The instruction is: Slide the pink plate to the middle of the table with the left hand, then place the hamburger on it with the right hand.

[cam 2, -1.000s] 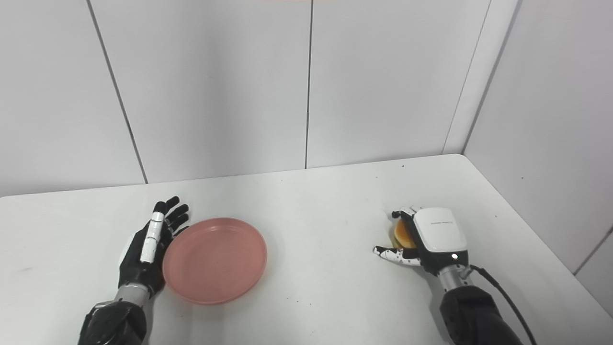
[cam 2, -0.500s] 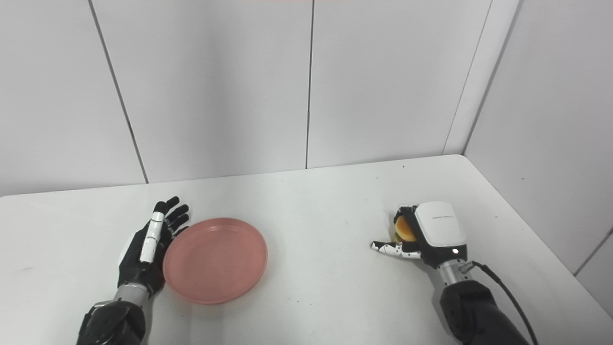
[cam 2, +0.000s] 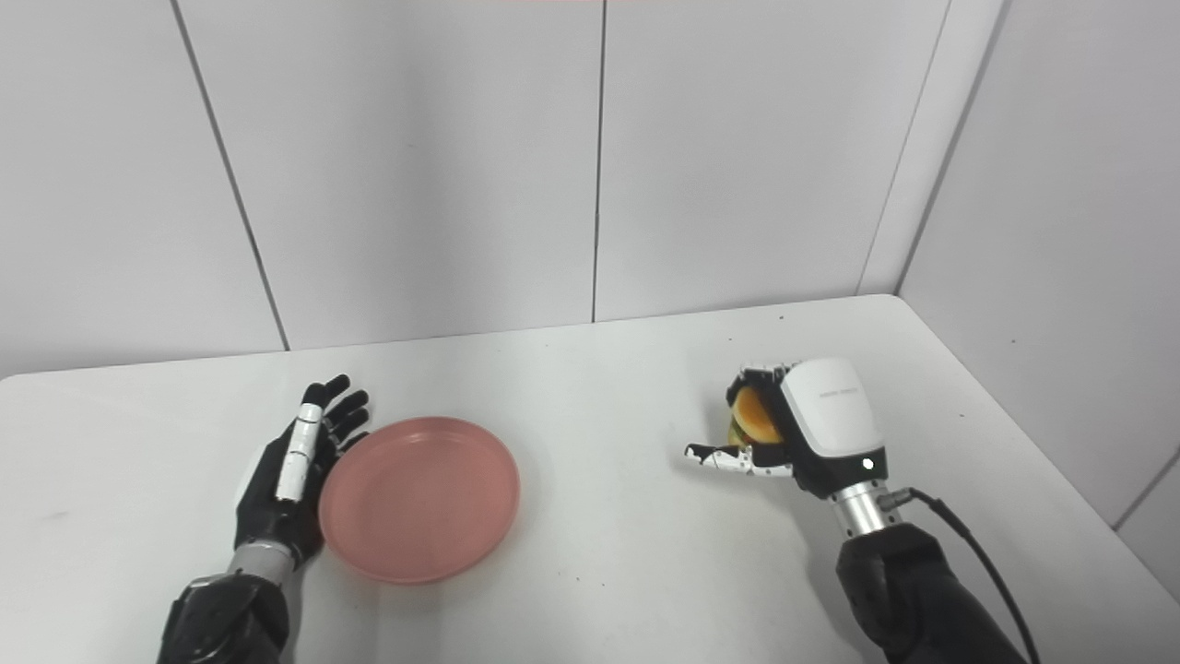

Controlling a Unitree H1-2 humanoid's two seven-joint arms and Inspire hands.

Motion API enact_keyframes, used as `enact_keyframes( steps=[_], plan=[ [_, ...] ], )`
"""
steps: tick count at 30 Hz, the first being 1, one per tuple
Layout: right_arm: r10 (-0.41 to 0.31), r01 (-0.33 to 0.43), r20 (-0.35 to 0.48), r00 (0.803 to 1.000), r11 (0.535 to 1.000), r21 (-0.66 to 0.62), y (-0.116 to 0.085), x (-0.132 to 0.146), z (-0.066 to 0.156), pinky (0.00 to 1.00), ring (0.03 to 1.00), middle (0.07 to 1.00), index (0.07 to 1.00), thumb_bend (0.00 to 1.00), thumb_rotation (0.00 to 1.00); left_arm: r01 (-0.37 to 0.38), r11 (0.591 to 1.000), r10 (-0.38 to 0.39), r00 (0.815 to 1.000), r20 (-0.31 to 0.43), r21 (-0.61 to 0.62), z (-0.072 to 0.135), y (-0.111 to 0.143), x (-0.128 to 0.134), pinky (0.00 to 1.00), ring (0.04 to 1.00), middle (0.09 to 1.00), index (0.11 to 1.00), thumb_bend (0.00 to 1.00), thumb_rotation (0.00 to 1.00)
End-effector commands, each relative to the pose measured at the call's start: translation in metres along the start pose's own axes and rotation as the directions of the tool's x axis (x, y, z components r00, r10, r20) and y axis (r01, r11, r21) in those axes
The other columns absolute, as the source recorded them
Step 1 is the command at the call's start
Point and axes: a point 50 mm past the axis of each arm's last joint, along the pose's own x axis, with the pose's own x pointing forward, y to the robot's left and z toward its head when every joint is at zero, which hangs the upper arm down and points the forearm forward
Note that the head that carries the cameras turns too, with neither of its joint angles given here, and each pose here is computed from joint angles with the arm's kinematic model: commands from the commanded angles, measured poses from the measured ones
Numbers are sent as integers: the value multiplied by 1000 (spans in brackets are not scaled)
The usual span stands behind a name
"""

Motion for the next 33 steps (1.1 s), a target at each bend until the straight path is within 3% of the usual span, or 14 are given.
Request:
enact_keyframes(
  steps=[1, 10, 17, 27, 33],
  plan=[
    [-94, 93, 70, 993, 996, 15, -30, 29, 12, 243, 299, 371, 388, 666, 579, 11, 1000, -12, 999, -39, -13, -7, -10, 3, 873, 890, 856, 861, 731, 815],
    [-184, 165, 162, 969, 978, 128, -44, 65, 59, 239, 295, 374, 407, 657, 584, 26, 1000, -26, 999, -46, 0, -18, -28, 9, 867, 896, 846, 871, 713, 840],
    [-217, 165, 216, 952, 958, 235, -26, 91, 100, 235, 296, 371, 396, 651, 555, 27, 1000, -27, 998, -49, 0, -24, -43, 13, 872, 885, 824, 873, 733, 828],
    [-140, 66, 246, 959, 956, 284, 6, 104, 143, 216, 282, 359, 383, 642, 562, 28, 999, -25, 998, -61, 36, -33, -57, 16, 837, 881, 842, 888, 754, 855],
    [-79, -9, 274, 959, 952, 305, 27, 104, 168, 211, 280, 358, 370, 644, 483, 26, 999, -24, 998, -60, 40, -32, -60, 16, 853, 877, 843, 895, 746, 865]
  ],
)
